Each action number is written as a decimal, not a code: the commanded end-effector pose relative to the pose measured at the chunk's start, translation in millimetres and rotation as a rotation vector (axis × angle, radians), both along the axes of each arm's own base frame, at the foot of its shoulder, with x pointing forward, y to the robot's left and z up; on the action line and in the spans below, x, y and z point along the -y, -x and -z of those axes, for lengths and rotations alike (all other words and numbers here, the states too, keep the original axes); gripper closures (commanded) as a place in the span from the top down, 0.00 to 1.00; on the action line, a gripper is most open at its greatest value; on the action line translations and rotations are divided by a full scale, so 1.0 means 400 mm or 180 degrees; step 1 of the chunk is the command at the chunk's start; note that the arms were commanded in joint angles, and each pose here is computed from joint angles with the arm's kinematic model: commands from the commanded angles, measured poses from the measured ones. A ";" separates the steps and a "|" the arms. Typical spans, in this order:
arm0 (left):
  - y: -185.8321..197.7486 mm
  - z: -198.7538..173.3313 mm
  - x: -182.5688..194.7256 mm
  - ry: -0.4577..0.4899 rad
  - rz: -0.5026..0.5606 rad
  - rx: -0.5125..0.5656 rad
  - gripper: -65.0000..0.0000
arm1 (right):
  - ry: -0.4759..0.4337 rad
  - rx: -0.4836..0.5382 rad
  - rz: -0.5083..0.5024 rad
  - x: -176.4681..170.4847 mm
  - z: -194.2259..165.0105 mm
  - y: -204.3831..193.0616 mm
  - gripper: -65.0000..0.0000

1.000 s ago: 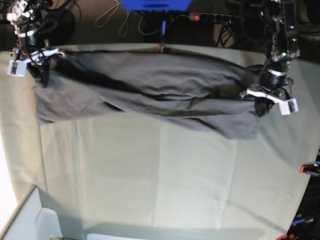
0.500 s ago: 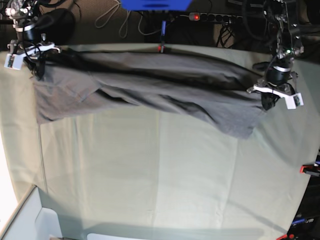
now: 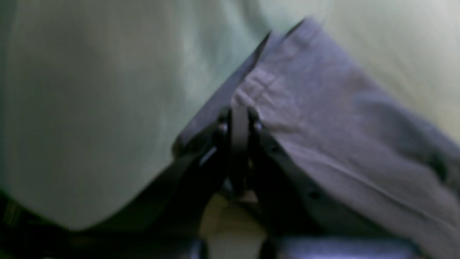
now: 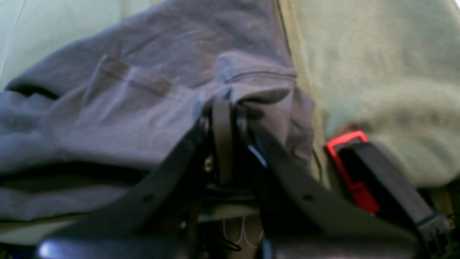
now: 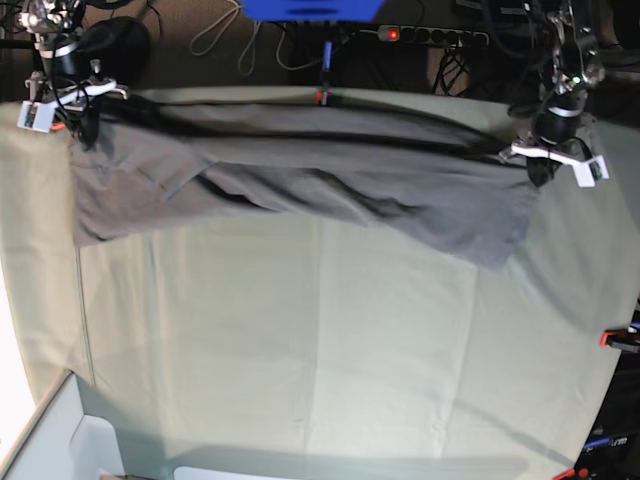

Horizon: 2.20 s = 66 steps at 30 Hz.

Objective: Layout the t-shirt on the table in an organized manner, then fold the t-shirt properly
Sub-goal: 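Lift the strip with both grippers and fold it toward the collar edge, then lower the grey strip flat and pull its ends apart with both grippers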

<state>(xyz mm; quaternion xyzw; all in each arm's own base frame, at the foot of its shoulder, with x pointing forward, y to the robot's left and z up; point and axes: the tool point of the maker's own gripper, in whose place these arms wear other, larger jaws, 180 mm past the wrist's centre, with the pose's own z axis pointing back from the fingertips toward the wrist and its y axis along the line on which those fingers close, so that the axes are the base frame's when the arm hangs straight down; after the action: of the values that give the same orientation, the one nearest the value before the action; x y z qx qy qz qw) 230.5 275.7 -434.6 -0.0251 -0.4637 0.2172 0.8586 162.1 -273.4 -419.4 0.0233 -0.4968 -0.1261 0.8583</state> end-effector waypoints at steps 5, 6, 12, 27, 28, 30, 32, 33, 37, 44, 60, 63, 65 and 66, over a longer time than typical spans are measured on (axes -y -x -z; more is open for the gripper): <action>-0.001 -0.005 -0.020 -0.0050 -0.0037 0.0045 0.01 | 0.0025 0.0117 -0.0022 0.006 -0.023 -0.007 0.00; 0.004 0.001 -0.021 -0.0045 -0.0042 0.0023 0.01 | 0.0024 0.0113 -0.0022 0.006 -0.023 -0.007 0.00; 0.014 0.022 -0.016 -0.0011 -0.0045 -0.0056 0.01 | -0.0031 0.0090 -0.0112 -0.022 -0.012 -0.014 0.00; 0.033 -0.015 -0.008 -0.0066 0.0008 0.0008 0.62 | -0.0147 -0.0024 -0.0170 -0.051 0.025 0.008 0.20; 0.029 -0.031 -0.005 -0.0086 0.0031 0.0055 0.65 | -0.0145 -0.0024 -0.0166 -0.050 0.024 0.009 0.20; 0.021 -0.062 0.000 -0.0127 0.0069 0.0152 0.67 | -0.0144 -0.0018 -0.0158 -0.047 0.023 0.010 0.20; 0.009 -0.089 -0.010 -0.0169 0.0049 0.0245 0.67 | -0.0148 -0.0056 -0.0149 -0.046 0.027 0.025 0.20; 0.007 -0.095 -0.026 -0.0193 0.0000 0.0268 0.67 | -0.0148 -0.0067 -0.0154 -0.047 0.028 0.028 0.20; -0.055 -0.119 -0.071 -0.0205 -0.0171 0.0430 0.67 | -0.0154 -0.0067 -0.0155 -0.049 0.029 0.030 0.20; -0.136 -0.043 -0.088 -0.0027 -0.0277 0.0311 0.67 | -0.0150 -0.0063 -0.0164 -0.051 0.029 0.026 0.20; -0.128 0.089 0.017 0.0201 -0.0011 -0.0105 0.45 | -0.0152 -0.0066 -0.0175 -0.053 0.030 0.025 0.20; -0.123 0.093 0.015 0.0205 -0.0022 -0.0117 0.05 | -0.0112 -0.0015 -0.0194 -0.052 0.014 0.014 0.20; -0.112 0.096 0.015 0.0202 -0.0016 -0.0141 0.00 | -0.0042 0.0052 -0.0227 -0.050 -0.013 0.006 0.18; -0.106 0.094 0.015 0.0193 -0.0016 -0.0133 0.03 | -0.0009 0.0099 -0.0241 -0.051 -0.028 0.000 0.15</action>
<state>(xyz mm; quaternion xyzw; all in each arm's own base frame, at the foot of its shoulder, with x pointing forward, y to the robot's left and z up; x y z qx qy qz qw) 277.2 271.2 -469.7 -0.0440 -0.4485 0.2384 0.8603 158.4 -250.8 -419.6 0.0441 -0.4884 -0.0987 0.8659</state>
